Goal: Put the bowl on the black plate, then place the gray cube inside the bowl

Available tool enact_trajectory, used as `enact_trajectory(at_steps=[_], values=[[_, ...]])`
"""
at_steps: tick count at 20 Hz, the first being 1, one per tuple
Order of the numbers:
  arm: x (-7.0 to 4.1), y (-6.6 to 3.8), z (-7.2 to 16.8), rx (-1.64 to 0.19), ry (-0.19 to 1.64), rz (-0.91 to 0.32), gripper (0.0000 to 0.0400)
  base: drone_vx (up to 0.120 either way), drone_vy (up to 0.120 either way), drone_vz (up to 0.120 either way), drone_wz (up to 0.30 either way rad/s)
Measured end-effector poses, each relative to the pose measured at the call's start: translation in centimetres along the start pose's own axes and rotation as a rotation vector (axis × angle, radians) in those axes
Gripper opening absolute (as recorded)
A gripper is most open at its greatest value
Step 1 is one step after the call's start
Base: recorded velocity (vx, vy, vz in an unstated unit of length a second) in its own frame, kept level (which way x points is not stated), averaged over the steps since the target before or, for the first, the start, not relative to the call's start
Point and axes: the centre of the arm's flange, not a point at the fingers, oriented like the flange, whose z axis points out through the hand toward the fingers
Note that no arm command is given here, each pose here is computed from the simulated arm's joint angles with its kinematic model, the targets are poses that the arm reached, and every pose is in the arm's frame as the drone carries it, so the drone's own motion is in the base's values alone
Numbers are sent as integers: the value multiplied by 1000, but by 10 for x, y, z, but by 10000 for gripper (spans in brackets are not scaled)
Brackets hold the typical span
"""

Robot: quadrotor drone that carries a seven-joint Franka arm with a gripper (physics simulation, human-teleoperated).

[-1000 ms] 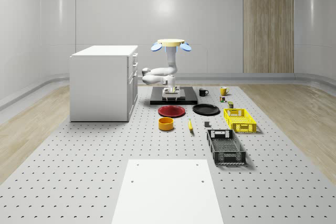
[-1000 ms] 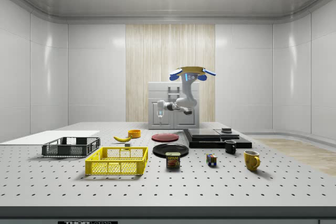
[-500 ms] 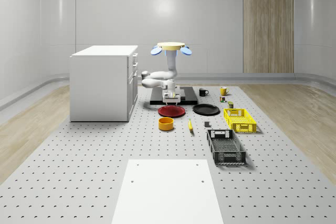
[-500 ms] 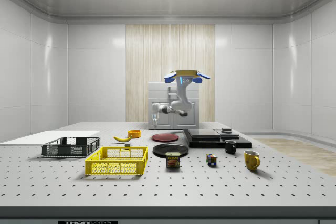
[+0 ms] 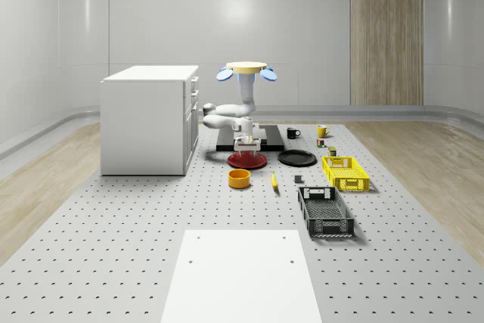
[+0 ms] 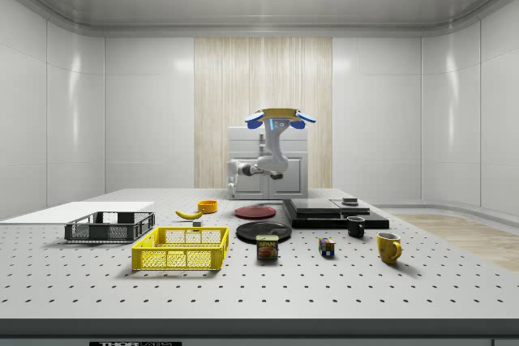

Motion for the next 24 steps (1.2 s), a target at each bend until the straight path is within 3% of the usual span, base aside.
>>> enact_trajectory(at_steps=[24], values=[[0,0,0,0,0,0,400,120,0,0,0]])
